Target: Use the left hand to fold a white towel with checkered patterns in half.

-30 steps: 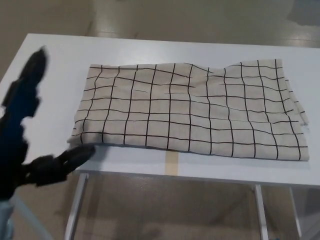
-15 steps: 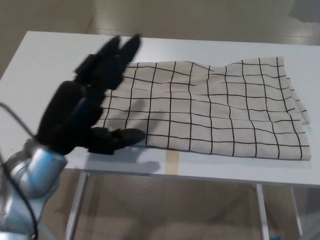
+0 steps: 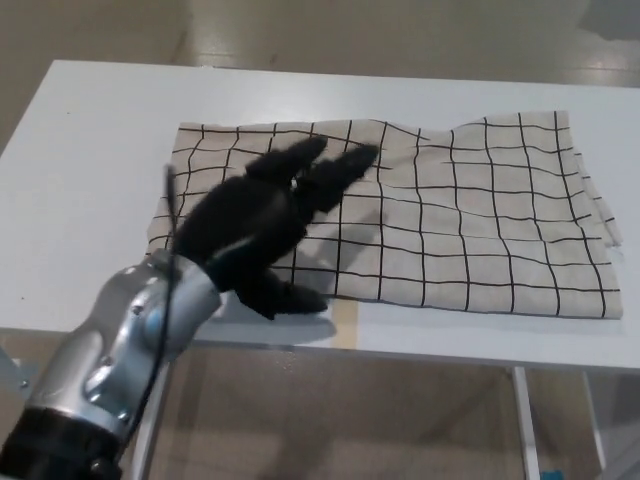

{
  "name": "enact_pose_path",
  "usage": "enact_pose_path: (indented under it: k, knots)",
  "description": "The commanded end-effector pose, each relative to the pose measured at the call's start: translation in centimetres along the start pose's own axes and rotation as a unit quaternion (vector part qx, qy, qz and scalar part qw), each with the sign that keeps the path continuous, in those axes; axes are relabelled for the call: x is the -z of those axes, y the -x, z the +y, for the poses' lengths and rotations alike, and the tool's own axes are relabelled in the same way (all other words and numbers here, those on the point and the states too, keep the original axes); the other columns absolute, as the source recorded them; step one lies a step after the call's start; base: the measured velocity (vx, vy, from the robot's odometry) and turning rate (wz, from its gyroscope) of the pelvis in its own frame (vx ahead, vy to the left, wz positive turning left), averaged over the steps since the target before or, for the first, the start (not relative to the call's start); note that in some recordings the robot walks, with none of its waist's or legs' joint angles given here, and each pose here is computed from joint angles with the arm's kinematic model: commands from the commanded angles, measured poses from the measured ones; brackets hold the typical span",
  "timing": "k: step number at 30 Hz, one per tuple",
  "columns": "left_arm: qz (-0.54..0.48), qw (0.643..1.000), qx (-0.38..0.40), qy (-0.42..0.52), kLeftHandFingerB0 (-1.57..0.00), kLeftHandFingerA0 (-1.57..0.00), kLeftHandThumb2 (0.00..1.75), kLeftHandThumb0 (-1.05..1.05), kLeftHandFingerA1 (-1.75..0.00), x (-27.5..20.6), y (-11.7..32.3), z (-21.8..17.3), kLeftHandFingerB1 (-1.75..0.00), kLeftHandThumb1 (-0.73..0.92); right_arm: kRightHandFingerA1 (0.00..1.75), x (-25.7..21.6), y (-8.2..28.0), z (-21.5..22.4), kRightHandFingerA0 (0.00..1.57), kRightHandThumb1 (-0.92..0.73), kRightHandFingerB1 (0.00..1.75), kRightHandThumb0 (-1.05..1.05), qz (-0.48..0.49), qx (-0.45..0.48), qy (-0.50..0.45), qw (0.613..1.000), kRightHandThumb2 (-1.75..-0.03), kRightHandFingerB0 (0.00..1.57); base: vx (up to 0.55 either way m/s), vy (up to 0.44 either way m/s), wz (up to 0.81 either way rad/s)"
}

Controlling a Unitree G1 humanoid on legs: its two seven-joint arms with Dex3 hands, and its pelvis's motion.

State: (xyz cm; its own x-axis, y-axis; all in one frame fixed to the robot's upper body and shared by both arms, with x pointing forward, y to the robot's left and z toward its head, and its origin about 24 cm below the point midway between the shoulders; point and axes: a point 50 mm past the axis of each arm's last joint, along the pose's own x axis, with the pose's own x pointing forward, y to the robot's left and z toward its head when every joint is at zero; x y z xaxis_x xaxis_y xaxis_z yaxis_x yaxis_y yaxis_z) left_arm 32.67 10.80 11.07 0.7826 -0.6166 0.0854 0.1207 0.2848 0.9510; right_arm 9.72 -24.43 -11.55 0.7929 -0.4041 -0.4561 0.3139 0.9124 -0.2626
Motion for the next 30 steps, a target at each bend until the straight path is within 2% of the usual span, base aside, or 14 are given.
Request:
enact_pose_path:
  k: [1, 2, 3, 4, 7, 8, 15, 16, 17, 18, 30]
  knots:
    - [0.112, 0.969, 0.12, -0.187, 0.0, 0.0, 0.54, -0.47, 0.0, 2.7, -1.1, -2.9, -0.04, 0.45, 0.6, 0.2, 1.0, -0.2, 0.45, -0.62, 0.39, -0.42, -0.022, 0.01, 0.019, 1.0, -0.58, 0.37, 0.0, 0.0, 0.0]
    - [0.118, 0.968, 0.121, -0.185, 0.0, 0.0, 0.54, -0.45, 0.0, 2.7, -1.3, -3.0, -0.05, 0.44, 0.65, 0.2, 1.0, -0.2, 0.43, -0.5, 0.5, -0.47, -0.02, 0.011, 0.019, 1.0, -0.85, 0.29, 0.0, 0.0, 0.0]
    - [0.119, 0.968, 0.121, -0.185, 0.0, 0.0, 0.54, -0.45, 0.0, 2.7, -1.4, -3.1, -0.05, 0.44, 0.65, 0.3, 1.0, -0.2, 0.43, -0.5, 0.5, -0.47, -0.02, 0.011, 0.02, 1.0, -0.85, 0.29, 0.0, 0.0, 0.0]
    - [0.121, 0.967, 0.121, -0.187, 0.0, 0.0, 0.54, -0.44, 0.0, 2.8, -1.4, -3.2, -0.06, 0.44, 0.6, 0.3, 1.1, -0.2, 0.45, -0.62, 0.39, -0.41, -0.02, 0.011, 0.018, 1.0, -0.58, 0.37, 0.0, 0.0, 0.0]
    - [0.129, 0.965, 0.124, -0.195, 0.0, 0.0, 0.54, -0.44, 0.0, 3.4, -1.4, -3.3, -0.06, 0.44, 0.61, 0.2, 1.1, -0.1, 0.45, -0.63, 0.39, -0.4, -0.021, 0.011, 0.01, 1.0, -0.58, 0.37, 0.0, 0.0, 0.0]
    - [0.133, 0.962, 0.126, -0.201, 0.0, 0.0, 0.54, -0.44, 0.0, 3.8, -1.3, -3.2, -0.06, 0.44, 0.65, 0.2, 1.0, -0.1, 0.43, -0.5, 0.51, -0.46, -0.022, 0.011, 0.01, 1.0, -0.85, 0.3, 0.0, 0.0, 0.0]
    - [0.157, 0.958, 0.119, -0.21, 0.0, 0.0, 0.54, -0.49, 0.0, 5.4, -0.8, -2.6, -0.07, 0.45, 0.65, -0.1, 0.8, -0.3, 0.42, -0.5, 0.51, -0.47, -0.027, 0.008, 0.014, 1.0, -0.84, 0.3, 0.0, 0.0, 0.0]
    - [0.166, 0.955, 0.117, -0.214, 0.0, 0.0, 0.68, -0.56, 0.0, 5.8, -0.6, -2.4, -0.1, 0.36, 0.66, 0.0, 0.8, -0.3, 0.43, -0.5, 0.51, -0.46, -0.027, 0.007, 0.012, 1.0, -0.85, 0.3, 0.0, 0.0, 0.0]
    - [0.176, 0.953, 0.115, -0.219, 0.0, 0.0, 0.68, -0.56, 0.0, 6.3, -0.5, -2.2, -0.1, 0.36, 0.66, 0.0, 0.9, -0.4, 0.43, -0.5, 0.51, -0.46, -0.026, 0.006, 0.009, 1.0, -0.85, 0.3, 0.0, 0.0, 0.0]
    - [0.179, 0.952, 0.113, -0.221, 0.0, 0.0, 0.68, -0.57, 0.0, 6.4, -0.4, -2.2, -0.1, 0.36, 0.63, 0.1, 0.9, -0.3, 0.44, -0.64, 0.4, -0.41, -0.026, 0.006, 0.007, 1.0, -0.59, 0.38, 0.0, 0.0, 0.0]
    - [0.211, 0.945, 0.107, -0.225, 0.0, 0.0, 0.69, -0.55, -0.02, 8.2, 1.2, -2.7, -0.12, 0.36, 0.65, 0.5, 1.3, -0.5, 0.46, -0.64, 0.42, -0.41, -0.019, 0.015, 0.003, 1.0, -0.59, 0.39, 0.0, 0.0, 0.0]
